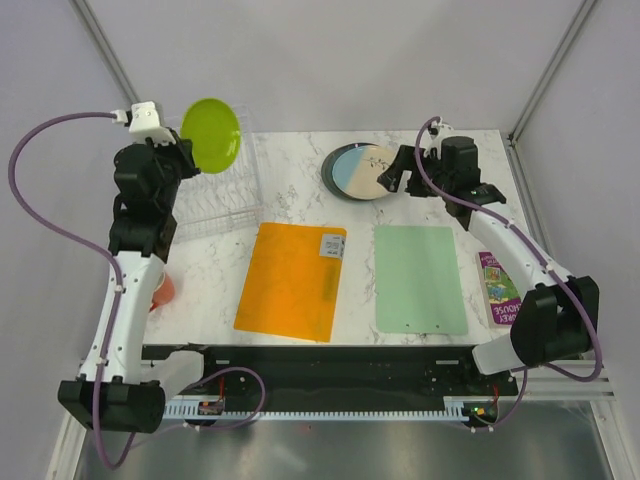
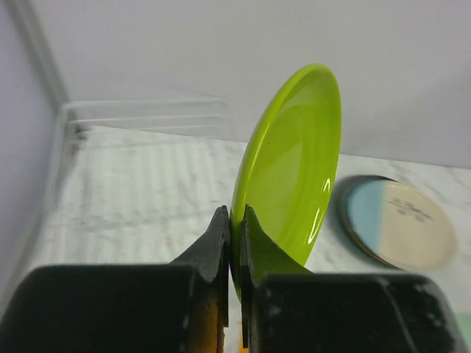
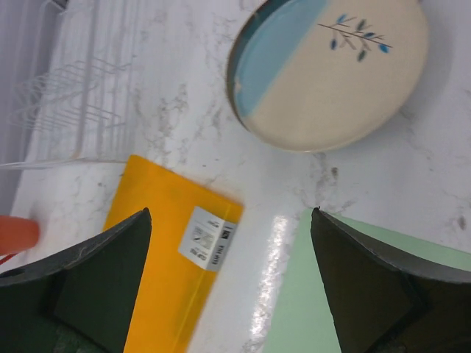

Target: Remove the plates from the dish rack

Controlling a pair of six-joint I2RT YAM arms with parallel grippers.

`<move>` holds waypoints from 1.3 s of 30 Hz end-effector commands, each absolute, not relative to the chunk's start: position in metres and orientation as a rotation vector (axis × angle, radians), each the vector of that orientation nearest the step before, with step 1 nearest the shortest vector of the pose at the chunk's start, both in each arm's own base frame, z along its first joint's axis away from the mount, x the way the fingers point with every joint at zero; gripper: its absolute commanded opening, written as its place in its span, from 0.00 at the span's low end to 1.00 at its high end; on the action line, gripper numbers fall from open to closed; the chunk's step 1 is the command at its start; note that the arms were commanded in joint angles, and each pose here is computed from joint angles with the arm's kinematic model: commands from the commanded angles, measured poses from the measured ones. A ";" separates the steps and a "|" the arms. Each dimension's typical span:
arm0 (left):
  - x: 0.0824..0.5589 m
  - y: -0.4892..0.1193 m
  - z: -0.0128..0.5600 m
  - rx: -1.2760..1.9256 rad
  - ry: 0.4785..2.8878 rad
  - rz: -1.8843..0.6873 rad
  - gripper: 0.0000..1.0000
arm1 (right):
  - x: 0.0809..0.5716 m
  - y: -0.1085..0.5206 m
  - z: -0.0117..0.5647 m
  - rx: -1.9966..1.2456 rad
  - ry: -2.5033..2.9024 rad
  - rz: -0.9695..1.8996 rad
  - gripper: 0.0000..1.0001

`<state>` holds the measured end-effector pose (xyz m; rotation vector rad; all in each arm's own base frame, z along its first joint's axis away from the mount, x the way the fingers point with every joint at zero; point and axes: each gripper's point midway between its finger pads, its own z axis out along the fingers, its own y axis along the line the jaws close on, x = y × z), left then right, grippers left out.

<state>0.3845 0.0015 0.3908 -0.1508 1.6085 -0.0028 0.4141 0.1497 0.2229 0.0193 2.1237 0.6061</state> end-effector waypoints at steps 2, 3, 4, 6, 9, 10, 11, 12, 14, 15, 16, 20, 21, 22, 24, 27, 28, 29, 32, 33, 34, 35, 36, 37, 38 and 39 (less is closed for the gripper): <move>0.368 -0.087 0.346 -0.098 1.742 -0.607 0.02 | 0.392 0.212 0.291 -0.038 1.875 0.978 0.95; 0.362 -0.101 0.344 -0.067 1.752 -0.705 0.02 | 0.390 0.218 0.293 -0.049 1.865 1.000 0.95; 0.361 -0.108 0.347 -0.045 1.737 -0.756 0.02 | 0.385 0.230 0.299 -0.070 1.856 1.029 0.95; 0.352 -0.124 0.340 -0.035 1.755 -0.886 0.02 | 0.381 0.240 0.303 -0.085 1.840 1.057 0.95; 0.348 -0.132 0.332 -0.045 1.752 -0.960 0.02 | 0.375 0.254 0.307 -0.103 1.831 1.099 0.95; 0.346 -0.134 0.332 -0.046 1.749 -0.974 0.02 | 0.372 0.261 0.308 -0.112 1.832 1.117 0.95; 0.343 -0.138 0.330 -0.046 1.748 -1.008 0.02 | 0.371 0.264 0.307 -0.118 1.836 1.129 0.95; 0.342 -0.141 0.330 -0.039 1.743 -1.027 0.02 | 0.371 0.268 0.308 -0.123 1.830 1.139 0.95; 0.338 -0.149 0.329 -0.032 1.740 -1.073 0.02 | 0.368 0.280 0.304 -0.137 1.843 1.160 0.95; 0.338 -0.151 0.330 -0.027 1.737 -1.082 0.02 | 0.367 0.284 0.305 -0.146 1.839 1.168 0.95; 0.336 -0.154 0.327 -0.028 1.740 -1.091 0.02 | 0.364 0.291 0.305 -0.158 1.839 1.179 0.95; 0.333 -0.166 0.322 -0.024 1.749 -1.125 0.02 | 0.363 0.306 0.300 -0.170 1.851 1.192 0.95; 0.333 -0.168 0.320 -0.025 1.755 -1.129 0.02 | 0.361 0.310 0.301 -0.177 1.850 1.194 0.95; 0.332 -0.171 0.316 -0.023 1.762 -1.127 0.02 | 0.361 0.312 0.300 -0.180 1.854 1.195 0.94; 0.331 -0.174 0.311 -0.027 1.774 -1.128 0.02 | 0.359 0.317 0.300 -0.188 1.854 1.197 0.94; 0.329 -0.179 0.303 -0.027 1.791 -1.125 0.02 | 0.357 0.324 0.299 -0.202 1.858 1.202 0.88; 0.328 -0.180 0.301 -0.025 1.795 -1.127 0.02 | 0.358 0.325 0.297 -0.207 1.862 1.202 0.78; 0.328 -0.180 0.300 -0.025 1.798 -1.129 0.02 | 0.358 0.327 0.295 -0.210 1.867 1.204 0.68; 0.325 -0.185 0.296 -0.016 1.805 -1.140 0.02 | 0.358 0.331 0.292 -0.225 1.870 1.216 0.49; 0.324 -0.185 0.295 -0.016 1.808 -1.138 0.02 | 0.359 0.332 0.290 -0.227 1.873 1.218 0.23; 0.325 -0.184 0.294 -0.024 1.809 -1.130 0.02 | 0.362 0.331 0.288 -0.217 1.878 1.208 0.06; 0.326 -0.183 0.291 -0.030 1.816 -1.123 0.02 | 0.362 0.330 0.289 -0.214 1.877 1.202 0.00; 0.326 -0.181 0.290 -0.036 1.818 -1.111 0.02 | 0.363 0.330 0.290 -0.221 1.873 1.193 0.00; 0.327 -0.178 0.285 -0.045 1.832 -1.080 0.02 | 0.367 0.328 0.289 -0.224 1.874 1.157 0.00; 0.328 -0.176 0.281 -0.050 1.845 -1.058 0.07 | 0.367 0.325 0.286 -0.223 1.891 1.132 0.00; 0.330 -0.173 0.279 -0.049 1.852 -1.033 0.26 | 0.371 0.323 0.290 -0.221 1.884 1.108 0.00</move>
